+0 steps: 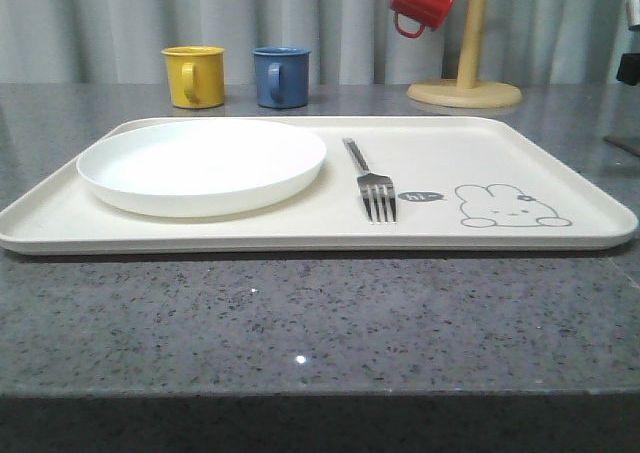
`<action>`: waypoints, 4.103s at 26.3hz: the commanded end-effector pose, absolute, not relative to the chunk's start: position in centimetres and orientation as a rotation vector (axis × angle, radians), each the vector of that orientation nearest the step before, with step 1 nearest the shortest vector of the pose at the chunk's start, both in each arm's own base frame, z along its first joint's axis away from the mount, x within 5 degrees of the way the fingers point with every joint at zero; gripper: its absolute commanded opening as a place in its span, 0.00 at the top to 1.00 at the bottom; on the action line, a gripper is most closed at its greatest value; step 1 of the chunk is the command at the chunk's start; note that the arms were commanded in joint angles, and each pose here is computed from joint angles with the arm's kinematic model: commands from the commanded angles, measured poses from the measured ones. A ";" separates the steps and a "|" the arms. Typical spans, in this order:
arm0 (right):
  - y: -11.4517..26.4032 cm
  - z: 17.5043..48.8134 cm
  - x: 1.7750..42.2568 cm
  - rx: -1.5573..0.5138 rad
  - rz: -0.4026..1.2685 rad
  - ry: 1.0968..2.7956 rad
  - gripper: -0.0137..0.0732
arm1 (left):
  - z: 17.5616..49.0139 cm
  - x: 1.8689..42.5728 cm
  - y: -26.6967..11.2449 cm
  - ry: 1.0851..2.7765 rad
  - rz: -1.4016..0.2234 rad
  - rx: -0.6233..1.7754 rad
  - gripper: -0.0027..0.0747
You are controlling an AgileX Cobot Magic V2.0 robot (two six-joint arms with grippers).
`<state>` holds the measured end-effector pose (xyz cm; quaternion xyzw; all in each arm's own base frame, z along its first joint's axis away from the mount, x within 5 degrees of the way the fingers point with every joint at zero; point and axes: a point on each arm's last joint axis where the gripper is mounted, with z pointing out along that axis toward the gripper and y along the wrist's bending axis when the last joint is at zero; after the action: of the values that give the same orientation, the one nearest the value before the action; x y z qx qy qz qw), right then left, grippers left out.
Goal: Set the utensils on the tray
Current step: 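Lift the right gripper and move it back to the chopsticks, then carry the chopsticks onto the tray beside the fork and release, then move the right gripper to the spoon and grasp it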
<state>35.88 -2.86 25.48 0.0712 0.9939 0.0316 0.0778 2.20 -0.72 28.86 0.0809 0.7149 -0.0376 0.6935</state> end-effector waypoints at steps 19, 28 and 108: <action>4.1 35.4 32.3 0.144 0.190 2.790 0.78 | 30.3 2.0 -0.7 1.505 -0.102 0.148 0.99; 14.0 31.8 33.2 0.023 0.302 2.814 0.78 | 30.3 2.0 -0.7 1.505 -0.102 0.148 0.99; -3.3 37.0 33.3 0.268 0.046 2.769 0.82 | 30.3 2.0 -0.7 1.505 -0.102 0.148 0.99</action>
<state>35.56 -5.32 33.71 0.1079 0.9787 0.0038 0.1744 2.20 -0.73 28.86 0.0806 0.7149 -0.0384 0.6935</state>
